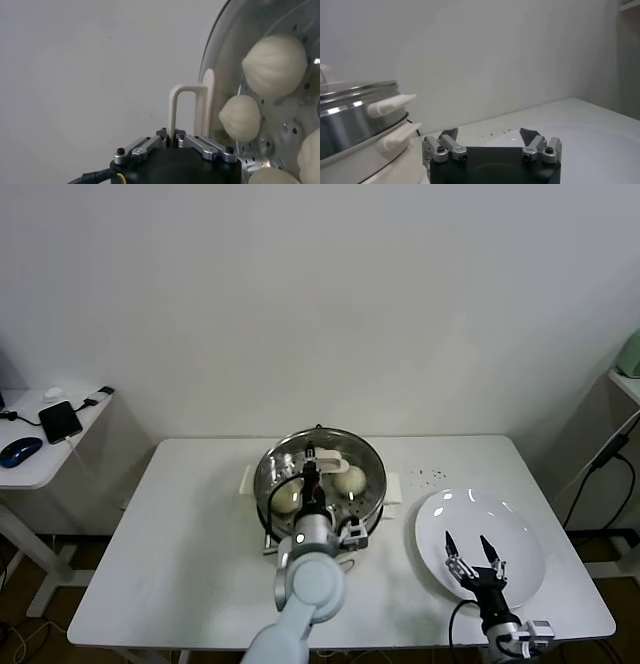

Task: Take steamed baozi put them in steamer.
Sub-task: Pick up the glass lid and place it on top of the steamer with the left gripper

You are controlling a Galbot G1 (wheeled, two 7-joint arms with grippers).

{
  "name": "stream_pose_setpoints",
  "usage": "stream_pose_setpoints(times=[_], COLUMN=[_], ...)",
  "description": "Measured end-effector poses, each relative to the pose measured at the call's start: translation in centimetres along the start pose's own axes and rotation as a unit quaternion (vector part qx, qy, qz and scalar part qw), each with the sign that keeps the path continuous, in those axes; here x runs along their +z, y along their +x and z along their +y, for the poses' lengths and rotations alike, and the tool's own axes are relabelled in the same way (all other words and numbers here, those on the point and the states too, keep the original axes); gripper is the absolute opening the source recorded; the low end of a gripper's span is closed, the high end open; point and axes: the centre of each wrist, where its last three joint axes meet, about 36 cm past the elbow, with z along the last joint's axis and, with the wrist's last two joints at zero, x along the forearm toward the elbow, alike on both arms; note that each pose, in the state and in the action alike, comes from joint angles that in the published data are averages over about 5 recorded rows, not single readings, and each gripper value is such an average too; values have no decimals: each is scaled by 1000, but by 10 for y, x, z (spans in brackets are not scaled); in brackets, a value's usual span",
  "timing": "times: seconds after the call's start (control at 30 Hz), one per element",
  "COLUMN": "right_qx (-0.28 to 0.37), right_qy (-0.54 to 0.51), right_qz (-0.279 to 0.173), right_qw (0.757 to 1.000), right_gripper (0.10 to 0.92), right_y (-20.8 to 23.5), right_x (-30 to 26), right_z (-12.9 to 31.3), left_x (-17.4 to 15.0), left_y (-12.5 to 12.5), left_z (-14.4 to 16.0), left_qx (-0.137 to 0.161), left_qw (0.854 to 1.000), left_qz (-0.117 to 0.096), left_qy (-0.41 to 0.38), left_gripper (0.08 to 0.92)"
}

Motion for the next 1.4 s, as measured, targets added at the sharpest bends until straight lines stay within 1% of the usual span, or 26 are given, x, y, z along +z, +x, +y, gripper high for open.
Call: stream_pose_setpoints(times=[0.67,1.1,1.2,1.4], right_qx=[-1,-2,-1,-2], right_qy=[0,-1,-1,-1], right_qz=[0,1,1,0], right_qw=[1000,1000,1000,1000], right_gripper=[823,823,823,823], right_y=[-1,-1,0,-1], right_x=[1,3,3,3], right_z=[1,2,2,2], left_x=[2,3,3,3], left_y=[1,2,3,8], left_z=[-6,-12,-12,-10], left_qx=[5,2,2,2], left_qw=[1000,1000,1000,1000], left_qz=[-1,-2,-6,-16], left_qy=[-3,-4,-4,2], left_gripper=[166,175,231,404])
